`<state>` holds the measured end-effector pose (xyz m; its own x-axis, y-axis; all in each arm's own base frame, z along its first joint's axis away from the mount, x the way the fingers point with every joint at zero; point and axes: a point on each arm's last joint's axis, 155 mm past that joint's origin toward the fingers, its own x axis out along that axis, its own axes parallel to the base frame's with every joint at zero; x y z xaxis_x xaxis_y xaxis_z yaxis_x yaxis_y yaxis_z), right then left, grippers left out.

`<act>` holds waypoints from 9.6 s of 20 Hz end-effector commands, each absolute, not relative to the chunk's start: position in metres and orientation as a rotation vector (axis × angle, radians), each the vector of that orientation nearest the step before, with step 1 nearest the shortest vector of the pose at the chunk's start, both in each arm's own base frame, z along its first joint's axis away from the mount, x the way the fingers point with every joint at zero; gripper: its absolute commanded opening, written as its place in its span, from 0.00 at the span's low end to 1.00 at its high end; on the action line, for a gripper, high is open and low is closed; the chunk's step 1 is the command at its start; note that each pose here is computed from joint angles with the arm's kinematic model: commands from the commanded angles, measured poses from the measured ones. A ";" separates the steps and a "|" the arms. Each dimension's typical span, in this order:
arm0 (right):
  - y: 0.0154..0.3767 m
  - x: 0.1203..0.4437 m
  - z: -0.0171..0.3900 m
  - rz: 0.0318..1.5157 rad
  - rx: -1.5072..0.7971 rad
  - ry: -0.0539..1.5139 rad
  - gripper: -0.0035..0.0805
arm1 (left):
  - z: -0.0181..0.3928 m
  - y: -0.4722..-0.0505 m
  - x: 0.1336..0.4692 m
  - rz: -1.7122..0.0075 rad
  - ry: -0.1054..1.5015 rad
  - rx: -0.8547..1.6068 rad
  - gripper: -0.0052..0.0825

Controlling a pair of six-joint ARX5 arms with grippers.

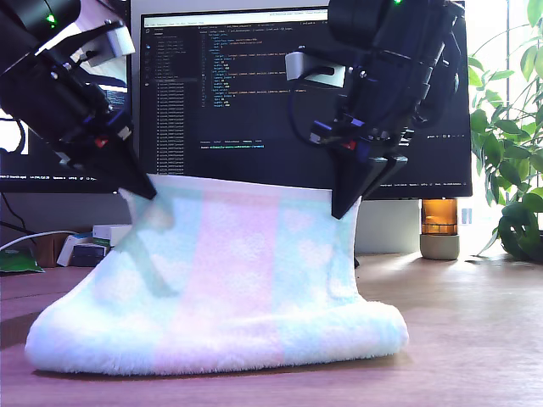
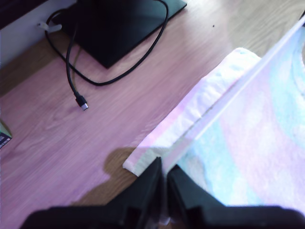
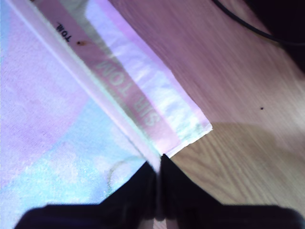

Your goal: Fold the tea towel to a neat square and place it to the right

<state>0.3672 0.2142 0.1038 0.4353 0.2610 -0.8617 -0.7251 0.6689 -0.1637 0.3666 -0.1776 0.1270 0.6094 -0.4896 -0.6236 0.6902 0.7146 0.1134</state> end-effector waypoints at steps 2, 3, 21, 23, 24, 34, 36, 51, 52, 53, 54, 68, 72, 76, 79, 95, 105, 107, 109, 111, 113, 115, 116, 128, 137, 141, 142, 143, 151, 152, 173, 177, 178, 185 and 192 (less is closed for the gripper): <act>0.186 0.372 0.092 0.573 -0.602 0.996 0.03 | 0.111 -0.154 0.375 -0.627 0.645 0.360 0.03; 0.186 0.371 0.095 0.574 -0.605 1.004 0.03 | 0.112 -0.154 0.377 -0.624 0.639 0.360 0.03; 0.185 0.374 0.058 0.587 -0.653 1.114 0.03 | 0.082 -0.151 0.385 -0.627 0.697 0.345 0.03; 0.184 0.380 0.055 0.568 -0.664 1.105 0.03 | 0.072 -0.149 0.391 -0.621 0.702 0.343 0.03; 0.184 0.384 0.056 0.559 -0.666 1.088 0.03 | 0.066 -0.149 0.393 -0.619 0.708 0.341 0.03; 0.194 0.401 0.060 0.558 -0.650 1.014 0.05 | 0.060 -0.148 0.407 -0.604 0.675 0.338 0.06; 0.195 0.401 0.060 0.558 -0.648 1.012 0.10 | 0.060 -0.148 0.407 -0.604 0.675 0.339 0.14; 0.195 0.404 0.068 0.523 -0.604 1.008 0.02 | 0.080 -0.121 0.426 -0.449 0.640 0.350 0.03; 0.195 0.404 0.070 0.515 -0.586 1.007 0.03 | 0.086 -0.121 0.425 -0.446 0.631 0.335 0.03; 0.196 0.404 0.072 0.510 -0.562 1.007 0.03 | 0.093 -0.124 0.423 -0.459 0.619 0.321 0.03; 0.198 0.403 0.074 0.508 -0.539 1.008 0.03 | 0.100 -0.128 0.420 -0.478 0.606 0.311 0.03; 0.211 0.393 0.139 0.569 -0.366 0.796 0.03 | 0.122 -0.151 0.378 -0.634 0.582 0.142 0.03; 0.219 0.377 0.151 0.637 -0.271 0.658 0.03 | 0.131 -0.152 0.359 -0.629 0.494 0.046 0.03; 0.222 0.345 0.159 0.725 -0.209 0.516 0.03 | 0.122 -0.156 0.320 -0.679 0.438 -0.031 0.03; 0.219 0.312 0.151 0.802 -0.144 0.477 0.03 | 0.115 -0.159 0.293 -0.710 0.431 -0.071 0.03; 0.226 0.210 0.100 1.040 -0.410 0.381 0.15 | 0.101 -0.225 0.208 -0.948 0.470 -0.043 0.03; 0.222 0.214 0.040 1.157 -1.300 0.148 0.42 | 0.103 -0.225 0.211 -0.940 0.455 -0.039 0.03; 0.223 0.223 0.037 1.136 -1.367 0.129 0.50 | 0.103 -0.225 0.211 -0.940 0.455 -0.038 0.03; 0.225 0.229 0.033 1.121 -1.396 0.118 0.52 | 0.103 -0.225 0.211 -0.940 0.456 -0.039 0.03; 0.226 0.229 0.026 1.128 -1.428 0.121 0.53 | 0.103 -0.225 0.211 -0.939 0.457 -0.038 0.03; 0.227 0.230 0.021 1.129 -1.446 0.130 0.52 | 0.103 -0.225 0.210 -0.941 0.454 -0.029 0.03; 0.226 0.233 0.017 1.121 -1.467 0.132 0.52 | 0.103 -0.224 0.211 -0.938 0.451 -0.024 0.03; 0.226 0.235 0.016 1.113 -1.481 0.131 0.52 | 0.102 -0.224 0.211 -0.936 0.452 -0.024 0.03; 0.224 0.234 0.001 1.142 -1.511 0.164 0.03 | 0.083 -0.217 0.206 -0.920 0.527 0.018 0.04; 0.251 0.254 0.042 1.061 -1.396 0.150 0.03 | 0.071 -0.221 0.197 -0.925 0.519 0.157 0.27; 0.251 0.256 0.058 1.052 -1.373 0.180 0.03 | 0.072 -0.229 0.193 -0.932 0.465 0.256 0.36; 0.251 0.256 0.064 1.046 -1.354 0.186 0.03 | 0.072 -0.231 0.193 -0.935 0.456 0.265 0.41; 0.253 0.257 0.070 1.038 -1.331 0.192 0.03 | 0.070 -0.231 0.194 -0.926 0.456 0.274 0.43; 0.260 0.266 0.097 1.012 -1.292 0.178 0.03 | 0.036 -0.226 0.193 -0.893 0.538 0.398 0.49; 0.259 0.267 0.098 1.008 -1.292 0.183 0.03 | 0.033 -0.223 0.195 -0.875 0.544 0.414 0.49; 0.242 0.250 0.104 1.014 -1.189 0.327 0.03 | 0.004 -0.200 0.213 -0.734 0.602 0.538 0.04; 0.222 0.228 0.079 1.070 -1.195 0.486 0.03 | 0.002 -0.208 0.202 -0.779 0.693 0.527 0.04; 0.219 0.221 0.074 1.092 -1.186 0.522 0.03 | 0.004 -0.212 0.199 -0.798 0.718 0.524 0.04; 0.205 0.176 0.051 1.234 -1.096 0.728 0.03 | 0.045 -0.241 0.171 -0.953 0.925 0.503 0.04; 0.194 0.123 0.041 1.396 -0.962 0.930 0.03 | 0.040 -0.219 0.120 -1.041 1.190 0.516 0.04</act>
